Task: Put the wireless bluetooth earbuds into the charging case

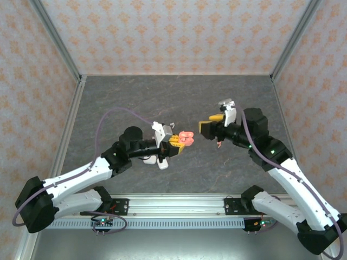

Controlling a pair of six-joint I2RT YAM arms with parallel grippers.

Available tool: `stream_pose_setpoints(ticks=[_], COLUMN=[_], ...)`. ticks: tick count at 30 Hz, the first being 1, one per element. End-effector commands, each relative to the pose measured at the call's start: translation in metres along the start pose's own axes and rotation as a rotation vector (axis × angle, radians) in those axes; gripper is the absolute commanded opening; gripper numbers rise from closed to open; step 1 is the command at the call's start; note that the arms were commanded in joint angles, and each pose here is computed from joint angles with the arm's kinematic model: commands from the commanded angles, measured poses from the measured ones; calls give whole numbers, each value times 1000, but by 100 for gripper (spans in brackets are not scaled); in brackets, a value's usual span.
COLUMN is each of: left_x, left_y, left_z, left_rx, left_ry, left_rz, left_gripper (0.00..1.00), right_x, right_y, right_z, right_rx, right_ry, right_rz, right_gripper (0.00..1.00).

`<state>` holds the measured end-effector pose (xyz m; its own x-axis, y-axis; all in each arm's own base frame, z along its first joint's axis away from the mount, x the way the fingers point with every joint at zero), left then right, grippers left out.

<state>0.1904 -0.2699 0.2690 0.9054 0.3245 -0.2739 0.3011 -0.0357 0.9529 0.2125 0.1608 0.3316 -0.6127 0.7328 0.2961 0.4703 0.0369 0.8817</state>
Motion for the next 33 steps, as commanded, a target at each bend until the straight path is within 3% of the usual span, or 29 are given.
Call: stream_pose_setpoints(ticks=[1,6,15,21,33], left_x=[-4,-6,-7,-9,-9], left_y=[7,4,2,1,1], left_z=[-6,-10,-14,-16,-22], left_rx=[-39,-29,-22,-19,-29], left_ry=[6,13,13,11,30], left_rz=[39,41,42,39,43], left_gripper=[0,0,0,0,0], right_x=[-40,-90,-153,-182,-193], right_y=[-31,-84,-153,-174,-188], right_z=[6,25,56,74,100], right_rx=[142,346,657,730,783], right_ry=[-164,-335,-518,-567,-515], right_rz=[217,394,443,476,510], right_gripper=[63,62,51,45,40])
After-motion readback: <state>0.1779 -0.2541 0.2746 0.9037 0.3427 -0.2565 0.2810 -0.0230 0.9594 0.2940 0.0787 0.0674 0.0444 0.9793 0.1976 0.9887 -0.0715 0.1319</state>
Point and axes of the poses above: each hand's point on the last joint's axis, 136 mm out from that joint toward the fingers, its own z axis out along the fingers, its own x axis along the line the jaws close on, y = z × x, the point moved 4 cm from there along -z, back along the fingers, and after that the axes turned 5 degrees about -z, right-handed, at the moved point
